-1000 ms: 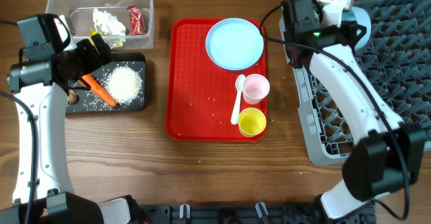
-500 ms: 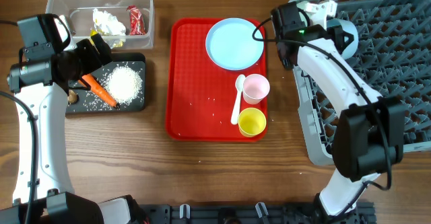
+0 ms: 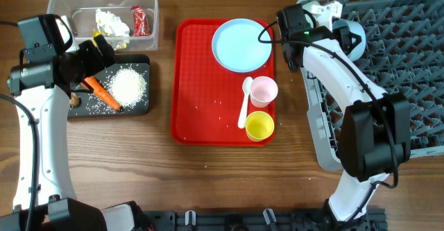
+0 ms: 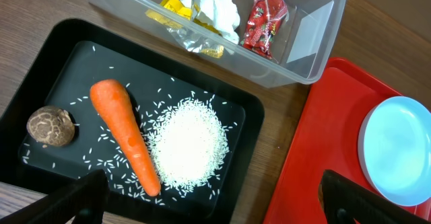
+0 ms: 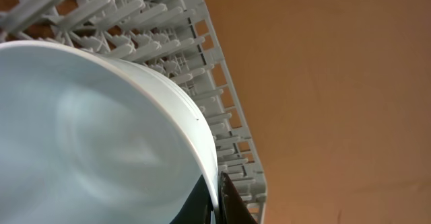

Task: Sort waste into correct bins and load items into the dishwasher rack
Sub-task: 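Carry the blue bowl with the right gripper and place it in the rack, then move the right gripper back over the light-blue plate on the red tray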

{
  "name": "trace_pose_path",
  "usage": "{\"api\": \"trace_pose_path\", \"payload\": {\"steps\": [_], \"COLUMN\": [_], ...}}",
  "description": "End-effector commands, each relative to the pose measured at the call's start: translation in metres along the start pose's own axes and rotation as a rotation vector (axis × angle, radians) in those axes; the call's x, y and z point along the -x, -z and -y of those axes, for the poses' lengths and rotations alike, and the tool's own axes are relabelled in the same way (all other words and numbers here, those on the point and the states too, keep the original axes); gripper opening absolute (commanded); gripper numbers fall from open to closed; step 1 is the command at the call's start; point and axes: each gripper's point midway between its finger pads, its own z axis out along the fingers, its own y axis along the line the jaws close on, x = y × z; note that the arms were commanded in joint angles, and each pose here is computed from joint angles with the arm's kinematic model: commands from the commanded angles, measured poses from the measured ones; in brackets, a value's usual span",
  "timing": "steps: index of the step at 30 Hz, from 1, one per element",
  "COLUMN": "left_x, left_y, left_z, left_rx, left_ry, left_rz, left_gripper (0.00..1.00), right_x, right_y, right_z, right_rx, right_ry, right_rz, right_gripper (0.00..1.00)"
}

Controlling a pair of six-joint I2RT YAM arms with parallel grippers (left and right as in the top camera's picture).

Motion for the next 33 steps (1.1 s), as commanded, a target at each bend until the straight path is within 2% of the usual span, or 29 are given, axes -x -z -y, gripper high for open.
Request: {"api": "trace_pose_path", "payload": {"steps": [1, 8, 19, 24, 25, 27, 28, 29, 30, 33], "left_x": [0.003, 0.003, 0.003, 0.003, 0.003, 0.003, 0.003, 0.003, 0.003, 0.003], "left_y": [0.001, 0.001, 0.001, 0.001, 0.001, 0.001, 0.001, 0.001, 0.001, 0.001], "left_z": [-0.002, -0.002, -0.002, -0.002, -0.002, -0.002, -0.002, -0.002, -0.002, -0.002], "left_rx": [0.004, 0.004, 0.004, 0.004, 0.004, 0.004, 0.004, 0.004, 0.004, 0.004], "left_ry": [-0.009, -0.009, -0.009, -0.009, -0.009, -0.009, -0.009, -0.009, -0.009, -0.009], "left_rz": [0.007, 0.007, 0.007, 0.007, 0.007, 0.007, 0.007, 0.007, 0.006, 0.007], "left_gripper": [1.00, 1.00, 1.00, 1.00, 1.00, 1.00, 1.00, 1.00, 1.00, 1.00], "right_x": [-0.008, -0.028, -0.036, -0.042, -0.043, -0.046, -0.049, -0.051, -0.053, -0.060], "right_y": [-0.005, -0.005, 0.006, 0.024, 0.026, 0.030, 0.032, 0.035, 0.038, 0.044], "right_z": [-0.002, -0.001, -0.033, -0.059, -0.061, -0.065, -0.067, -0.071, -0.074, -0.079], "right_rx": [-0.042, -0.030, 0.148, 0.300, 0.313, 0.339, 0.357, 0.381, 0.403, 0.450], "right_ry": [0.075, 0.068, 0.045, 0.231, 0.242, 0.257, 0.268, 0.293, 0.316, 0.344], "right_rz": [-0.018, -0.060, -0.100, -0.099, -0.099, -0.105, -0.110, -0.114, -0.116, -0.133], "right_gripper": [0.05, 0.04, 0.04, 0.06, 0.10, 0.28, 0.49, 0.78, 1.00, 1.00]}}
